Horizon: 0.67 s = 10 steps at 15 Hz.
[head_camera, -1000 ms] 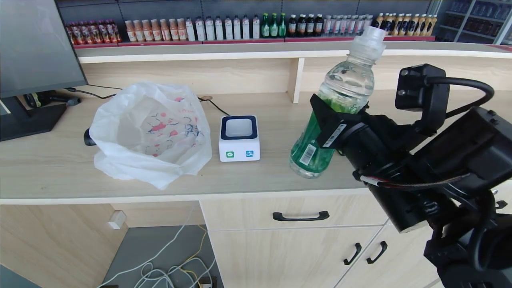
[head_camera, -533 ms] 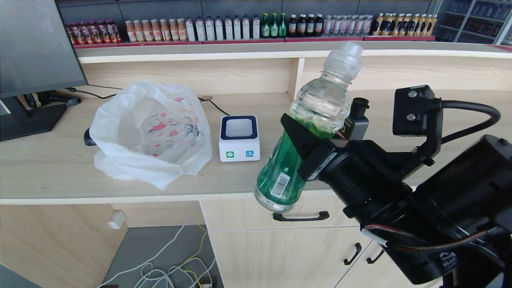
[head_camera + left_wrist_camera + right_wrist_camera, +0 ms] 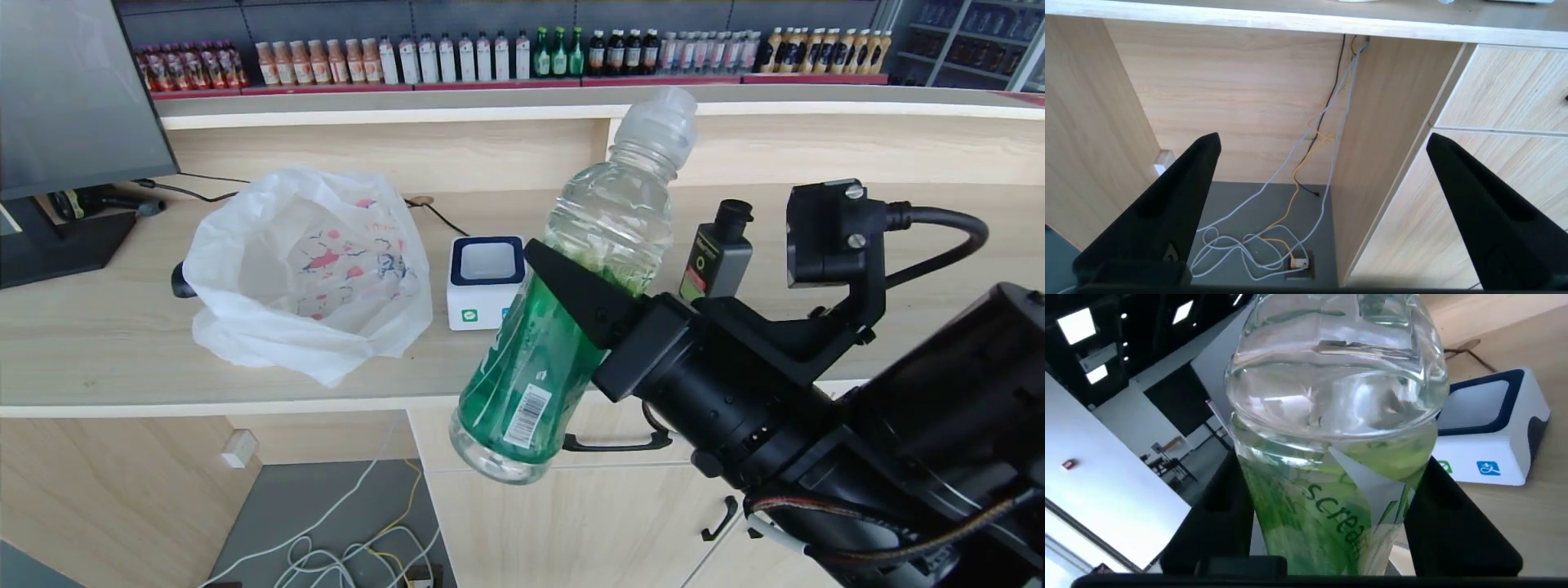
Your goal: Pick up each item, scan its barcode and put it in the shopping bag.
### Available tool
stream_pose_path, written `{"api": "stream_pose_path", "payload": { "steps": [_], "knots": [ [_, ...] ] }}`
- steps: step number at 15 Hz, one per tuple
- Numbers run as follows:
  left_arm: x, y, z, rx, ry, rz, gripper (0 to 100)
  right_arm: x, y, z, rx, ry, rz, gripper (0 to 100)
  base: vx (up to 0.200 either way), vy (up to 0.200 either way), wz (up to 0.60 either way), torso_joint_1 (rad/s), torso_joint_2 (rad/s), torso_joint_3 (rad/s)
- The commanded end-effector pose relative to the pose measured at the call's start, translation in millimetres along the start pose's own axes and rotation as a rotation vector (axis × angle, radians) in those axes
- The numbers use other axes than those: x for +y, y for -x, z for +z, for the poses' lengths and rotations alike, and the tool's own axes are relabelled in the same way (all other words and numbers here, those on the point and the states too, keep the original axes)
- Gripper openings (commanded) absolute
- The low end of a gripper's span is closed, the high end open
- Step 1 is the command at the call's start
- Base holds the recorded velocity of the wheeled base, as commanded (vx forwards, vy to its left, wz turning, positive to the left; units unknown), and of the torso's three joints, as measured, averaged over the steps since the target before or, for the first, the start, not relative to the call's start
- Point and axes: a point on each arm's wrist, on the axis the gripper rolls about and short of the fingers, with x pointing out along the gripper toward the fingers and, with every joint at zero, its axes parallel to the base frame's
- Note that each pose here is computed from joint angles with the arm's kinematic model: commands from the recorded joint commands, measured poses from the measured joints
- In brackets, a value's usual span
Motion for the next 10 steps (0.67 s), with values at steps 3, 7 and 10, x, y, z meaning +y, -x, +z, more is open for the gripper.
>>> {"api": "stream_pose_path", "payload": {
  "steps": [3,7,10],
  "knots": [
    [0.0,0,0.0,0.000,0.000,-0.002,100,8,0,8,-0.015,-0.031,0.049,0,0.000,0.000,0.00,0.000,0.00,0.000],
    [0.0,0,0.0,0.000,0.000,0.000,100,16,6,24,-0.023,-0.034,0.099,0,0.000,0.000,0.00,0.000,0.00,0.000],
    [0.0,0,0.0,0.000,0.000,0.000,100,18,6,26,-0.024,-0.040,0.107,0,0.000,0.000,0.00,0.000,0.00,0.000]
  ]
}}
